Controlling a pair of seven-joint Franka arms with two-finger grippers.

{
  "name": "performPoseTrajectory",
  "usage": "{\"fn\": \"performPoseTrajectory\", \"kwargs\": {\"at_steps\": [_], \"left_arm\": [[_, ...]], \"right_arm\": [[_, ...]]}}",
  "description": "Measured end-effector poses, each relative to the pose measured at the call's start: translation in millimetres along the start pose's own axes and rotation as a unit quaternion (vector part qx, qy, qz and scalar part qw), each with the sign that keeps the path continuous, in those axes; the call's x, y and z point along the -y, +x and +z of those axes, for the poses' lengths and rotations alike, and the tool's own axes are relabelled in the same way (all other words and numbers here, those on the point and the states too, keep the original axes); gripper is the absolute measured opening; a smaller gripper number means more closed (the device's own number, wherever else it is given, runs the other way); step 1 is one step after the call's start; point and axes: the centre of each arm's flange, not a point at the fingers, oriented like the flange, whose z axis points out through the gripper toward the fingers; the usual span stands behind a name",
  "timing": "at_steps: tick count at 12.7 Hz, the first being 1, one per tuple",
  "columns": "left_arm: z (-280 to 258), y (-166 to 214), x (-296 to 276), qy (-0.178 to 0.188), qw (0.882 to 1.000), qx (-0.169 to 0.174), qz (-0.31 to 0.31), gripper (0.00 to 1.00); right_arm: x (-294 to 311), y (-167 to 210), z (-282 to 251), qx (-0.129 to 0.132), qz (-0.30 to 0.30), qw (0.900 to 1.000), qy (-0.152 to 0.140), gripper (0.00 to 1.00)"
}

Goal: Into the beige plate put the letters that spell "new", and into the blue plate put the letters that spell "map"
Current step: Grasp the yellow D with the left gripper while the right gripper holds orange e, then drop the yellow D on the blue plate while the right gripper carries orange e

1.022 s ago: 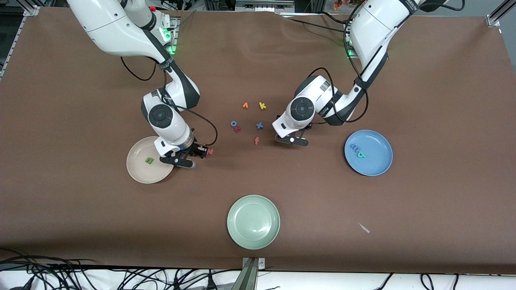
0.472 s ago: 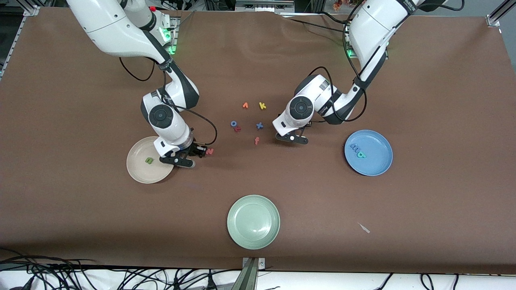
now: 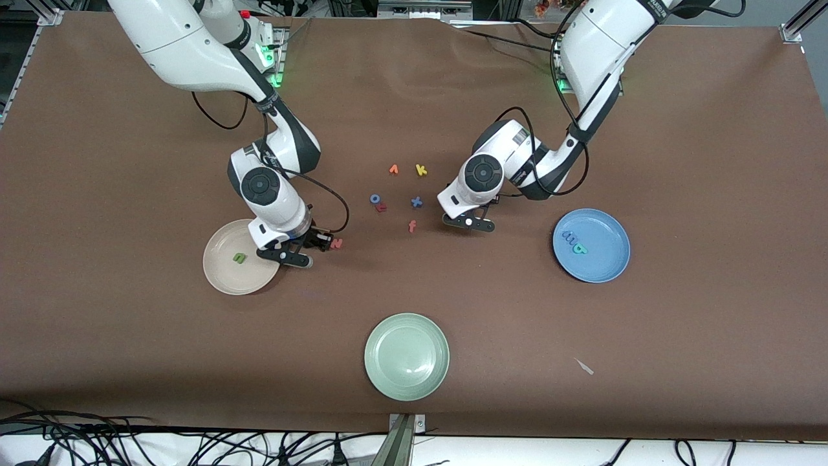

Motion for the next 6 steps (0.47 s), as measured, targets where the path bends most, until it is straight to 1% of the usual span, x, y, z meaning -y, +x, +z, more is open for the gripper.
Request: {"fn": "performPoseTrajectory", "kwargs": {"at_steps": [2, 3, 6], "left_arm": [[-18, 8, 10, 0.0, 1.0, -0.008, 0.003, 0.26], [-31, 13, 22, 0.004, 1.0, -0.005, 0.008, 0.26], [-78, 31, 87, 0.013, 0.999, 0.021, 0.03, 0.26]], "right_arm": [[7, -7, 0, 0.003, 0.006, 1.0, 0.002, 0.48], [9, -9, 0, 0.004, 0.007, 1.0, 0.003, 0.48], [10, -11, 0, 0.004, 0.007, 1.0, 0.002, 0.48]]}}
